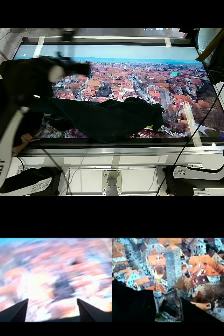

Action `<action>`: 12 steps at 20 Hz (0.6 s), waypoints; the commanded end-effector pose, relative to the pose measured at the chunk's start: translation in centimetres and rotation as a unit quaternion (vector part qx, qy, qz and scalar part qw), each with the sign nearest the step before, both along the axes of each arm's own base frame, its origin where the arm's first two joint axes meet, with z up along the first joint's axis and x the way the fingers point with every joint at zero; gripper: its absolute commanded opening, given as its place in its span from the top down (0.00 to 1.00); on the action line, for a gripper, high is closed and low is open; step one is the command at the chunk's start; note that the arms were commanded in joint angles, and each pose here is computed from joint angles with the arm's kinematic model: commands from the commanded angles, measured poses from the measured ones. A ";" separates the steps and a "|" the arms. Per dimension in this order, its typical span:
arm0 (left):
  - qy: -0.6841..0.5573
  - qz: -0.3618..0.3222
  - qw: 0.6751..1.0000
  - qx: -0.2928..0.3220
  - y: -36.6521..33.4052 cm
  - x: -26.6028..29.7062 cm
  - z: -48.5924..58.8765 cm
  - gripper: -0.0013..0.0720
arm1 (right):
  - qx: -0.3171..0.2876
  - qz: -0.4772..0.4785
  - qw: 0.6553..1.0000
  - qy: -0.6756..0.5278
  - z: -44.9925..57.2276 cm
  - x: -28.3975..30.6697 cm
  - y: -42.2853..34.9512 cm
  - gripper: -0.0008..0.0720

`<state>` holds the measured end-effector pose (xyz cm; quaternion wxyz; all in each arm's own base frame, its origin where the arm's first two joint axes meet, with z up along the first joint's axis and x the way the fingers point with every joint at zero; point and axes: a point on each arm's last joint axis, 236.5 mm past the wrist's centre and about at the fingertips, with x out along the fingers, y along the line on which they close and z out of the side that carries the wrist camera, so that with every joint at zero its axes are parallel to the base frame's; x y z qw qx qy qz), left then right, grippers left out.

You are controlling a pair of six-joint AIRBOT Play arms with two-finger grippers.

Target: Fold the clothes and pants, and hang the long-sleeved shirts on hangers.

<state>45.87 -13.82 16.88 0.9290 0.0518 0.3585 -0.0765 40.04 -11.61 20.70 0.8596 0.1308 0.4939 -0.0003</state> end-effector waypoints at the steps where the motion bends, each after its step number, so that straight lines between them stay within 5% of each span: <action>1: 0.139 0.189 0.971 0.050 17.0 -5.1 -4.6 0.02 | 0.040 0.024 0.998 0.046 -2.6 -1.5 2.0 0.32; 5: 0.179 0.238 0.953 -0.050 19.6 -5.6 -11.9 0.02 | 0.084 0.076 0.988 0.103 -9.1 -4.5 6.9 0.31; 12: 0.222 0.277 0.931 -0.081 19.7 -3.0 -20.4 0.02 | 0.123 0.093 0.976 0.153 -16.5 -11.0 11.5 0.31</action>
